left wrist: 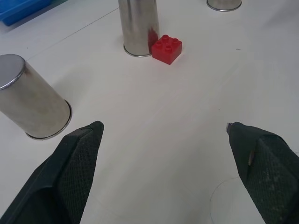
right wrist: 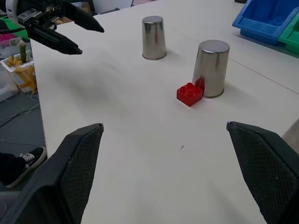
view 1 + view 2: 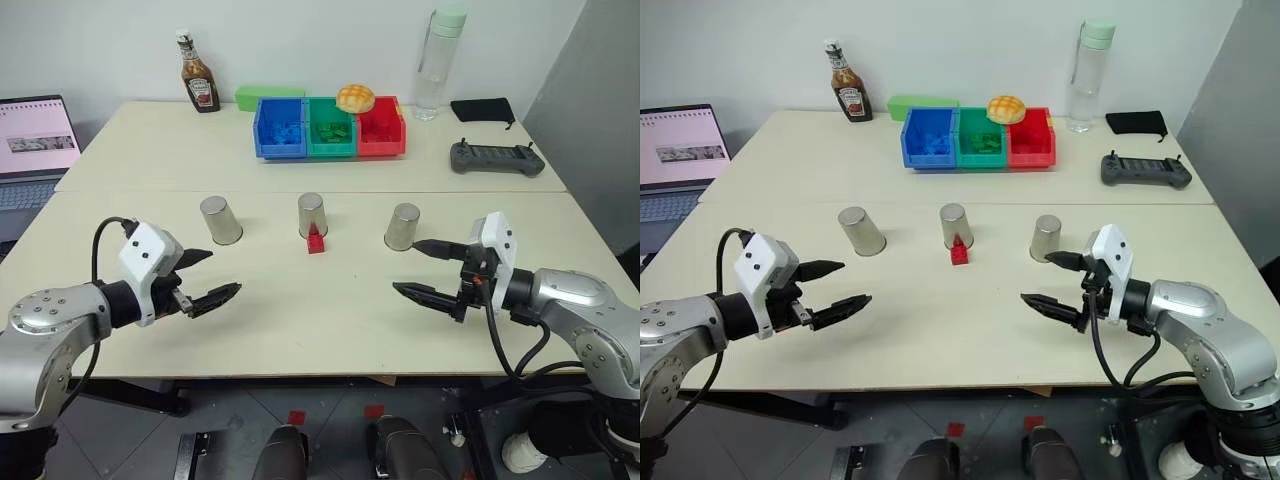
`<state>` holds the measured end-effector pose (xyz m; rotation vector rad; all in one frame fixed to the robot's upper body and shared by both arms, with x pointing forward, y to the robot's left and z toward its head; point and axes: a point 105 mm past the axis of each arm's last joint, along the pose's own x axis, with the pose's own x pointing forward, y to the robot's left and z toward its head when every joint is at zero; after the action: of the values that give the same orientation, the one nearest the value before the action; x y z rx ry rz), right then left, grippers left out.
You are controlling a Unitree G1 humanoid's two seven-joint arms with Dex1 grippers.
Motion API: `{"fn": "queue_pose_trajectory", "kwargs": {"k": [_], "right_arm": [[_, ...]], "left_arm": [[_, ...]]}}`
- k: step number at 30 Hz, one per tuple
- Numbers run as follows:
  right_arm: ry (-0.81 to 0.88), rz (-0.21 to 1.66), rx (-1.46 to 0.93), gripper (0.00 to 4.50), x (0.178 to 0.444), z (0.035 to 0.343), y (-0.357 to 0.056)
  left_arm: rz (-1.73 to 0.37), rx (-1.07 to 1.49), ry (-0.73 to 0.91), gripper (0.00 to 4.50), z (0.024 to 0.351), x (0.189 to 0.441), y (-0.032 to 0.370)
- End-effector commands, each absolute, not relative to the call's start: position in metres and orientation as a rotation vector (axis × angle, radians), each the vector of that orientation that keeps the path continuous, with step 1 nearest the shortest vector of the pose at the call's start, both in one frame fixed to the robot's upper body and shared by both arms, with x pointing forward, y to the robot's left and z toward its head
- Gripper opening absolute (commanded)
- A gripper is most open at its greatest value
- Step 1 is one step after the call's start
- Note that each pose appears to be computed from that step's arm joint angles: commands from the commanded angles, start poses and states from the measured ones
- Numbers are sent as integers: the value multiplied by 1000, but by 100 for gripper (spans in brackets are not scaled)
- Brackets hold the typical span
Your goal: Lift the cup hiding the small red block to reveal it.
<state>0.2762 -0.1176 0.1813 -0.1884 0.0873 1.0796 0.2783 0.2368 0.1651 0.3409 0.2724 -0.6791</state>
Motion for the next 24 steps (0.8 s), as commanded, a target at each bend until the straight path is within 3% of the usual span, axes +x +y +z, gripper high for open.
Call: {"fn": "queue_pose_trajectory", "kwargs": {"k": [1,24], "right_arm": [[44,1084,-218,450,276,191,-120],[42,1083,-207,450,277,191,-124]], "left_arm": [[-669,378,201,446,183,277,238],[-614,389,179,446,195,281,238]]}}
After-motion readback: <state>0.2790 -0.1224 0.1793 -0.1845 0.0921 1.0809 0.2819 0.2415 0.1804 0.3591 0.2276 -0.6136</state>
